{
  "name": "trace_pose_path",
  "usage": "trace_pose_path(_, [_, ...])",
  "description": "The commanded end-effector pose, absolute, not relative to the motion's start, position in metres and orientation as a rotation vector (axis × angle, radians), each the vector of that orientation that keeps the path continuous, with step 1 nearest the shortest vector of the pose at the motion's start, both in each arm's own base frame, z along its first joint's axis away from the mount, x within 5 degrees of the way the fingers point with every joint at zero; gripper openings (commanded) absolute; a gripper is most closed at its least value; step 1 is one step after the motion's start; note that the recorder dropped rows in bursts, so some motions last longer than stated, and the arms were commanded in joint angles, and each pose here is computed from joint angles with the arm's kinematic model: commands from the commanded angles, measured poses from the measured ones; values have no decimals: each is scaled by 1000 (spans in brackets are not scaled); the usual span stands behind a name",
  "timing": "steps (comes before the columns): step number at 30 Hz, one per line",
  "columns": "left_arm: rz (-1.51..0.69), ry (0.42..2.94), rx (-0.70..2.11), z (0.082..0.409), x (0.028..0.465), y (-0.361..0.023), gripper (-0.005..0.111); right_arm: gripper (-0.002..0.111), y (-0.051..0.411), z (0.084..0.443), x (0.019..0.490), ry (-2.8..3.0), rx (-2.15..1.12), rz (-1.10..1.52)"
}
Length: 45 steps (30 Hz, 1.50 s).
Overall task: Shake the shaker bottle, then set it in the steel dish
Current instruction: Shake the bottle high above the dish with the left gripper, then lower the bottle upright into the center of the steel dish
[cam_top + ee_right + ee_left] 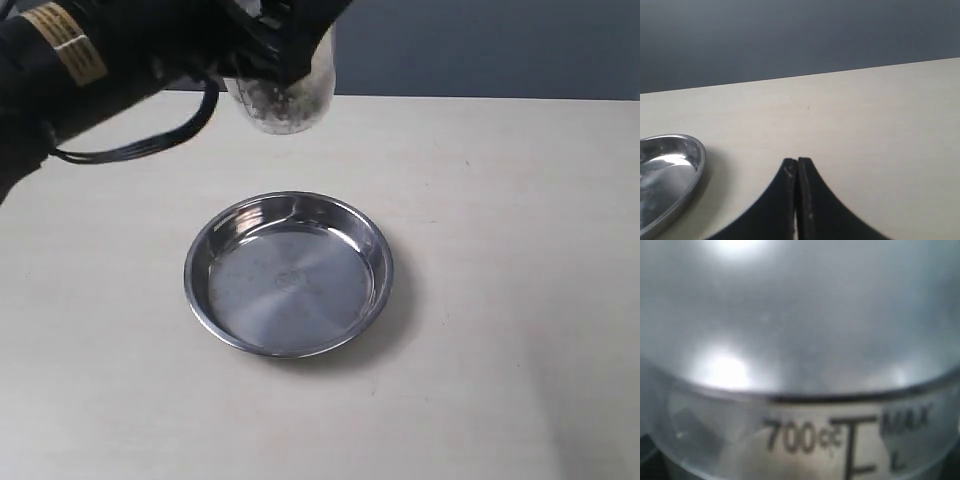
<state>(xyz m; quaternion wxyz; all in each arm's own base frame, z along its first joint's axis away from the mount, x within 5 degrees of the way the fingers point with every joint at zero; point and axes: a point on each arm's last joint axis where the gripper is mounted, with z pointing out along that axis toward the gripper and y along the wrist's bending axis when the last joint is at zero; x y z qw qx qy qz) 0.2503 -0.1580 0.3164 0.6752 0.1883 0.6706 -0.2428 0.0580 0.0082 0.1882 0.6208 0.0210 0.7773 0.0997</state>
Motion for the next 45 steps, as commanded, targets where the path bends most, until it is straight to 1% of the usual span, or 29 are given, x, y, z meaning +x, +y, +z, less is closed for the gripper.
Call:
trace_pose_path(1, [-523, 1941, 341, 206, 260, -159, 0, -1, 8, 189, 59, 1778, 42, 226])
trace_pose_path(2, [-543, 1929, 326, 206, 260, -159, 0, -1, 8, 189, 59, 1778, 42, 226])
trace_pose_path(3, [-575, 1859, 333, 217, 259, -161, 0, -1, 8, 189, 59, 1778, 42, 226])
trace_pose_path(6, [-638, 1518, 396, 282, 254, -164, 0, -1, 8, 189, 59, 1778, 42, 226])
trace_pose_path(7, [-603, 1426, 412, 316, 250, -162, 0, -1, 8, 189, 59, 1778, 42, 226])
trace_pose_path(8, [-585, 1452, 421, 316, 251, -161, 0, -1, 8, 189, 59, 1778, 42, 226])
trace_pose_path(9, [-539, 1628, 455, 284, 256, -163, 0, -1, 8, 189, 59, 1778, 42, 226])
trace_pose_path(10, [-520, 1727, 469, 260, 259, -164, 0, -1, 8, 189, 59, 1778, 42, 226])
trace_pose_path(11, [-525, 1849, 416, 225, 263, -164, 0, -1, 8, 189, 59, 1778, 42, 226])
trace_pose_path(12, [-533, 1844, 399, 223, 264, -164, 0, -1, 8, 189, 59, 1776, 42, 226])
trace_pose_path(14, [-640, 1615, 369, 263, 260, -167, 0, -1, 8, 189, 59, 1778, 42, 226])
trace_pose_path(15, [-679, 1404, 377, 308, 254, -166, 0, -1, 8, 189, 59, 1778, 42, 226])
trace_pose_path(16, [-657, 1386, 395, 323, 251, -164, 0, -1, 8, 189, 59, 1778, 42, 226])
trace_pose_path(17, [-619, 1485, 421, 311, 253, -165, 0, -1, 8, 189, 59, 1778, 42, 226])
trace_pose_path(18, [-573, 1651, 463, 275, 258, -167, 0, -1, 8, 189, 59, 1778, 42, 226])
trace_pose_path(20, [-569, 1812, 428, 230, 261, -166, 0, -1, 8, 189, 59, 1778, 42, 226])
trace_pose_path(21, [-592, 1855, 372, 211, 262, -166, 0, -1, 8, 189, 59, 1778, 42, 226])
trace_pose_path(22, [-614, 1838, 367, 200, 260, -166, 0, -1, 8, 189, 59, 1778, 42, 226])
trace_pose_path(25, [-673, 1649, 449, 216, 255, -171, 0, -1, 8, 189, 58, 1780, 42, 226])
trace_pose_path(36, [-676, 1573, 486, 221, 254, -173, 0, -1, 8, 189, 58, 1780, 42, 226])
trace_pose_path(40, [-599, 1591, 482, 214, 259, -170, 0, -1, 8, 189, 58, 1780, 42, 226])
trace_pose_path(45, [-590, 1606, 378, 188, 271, -170, 0, -1, 8, 189, 59, 1778, 42, 226])
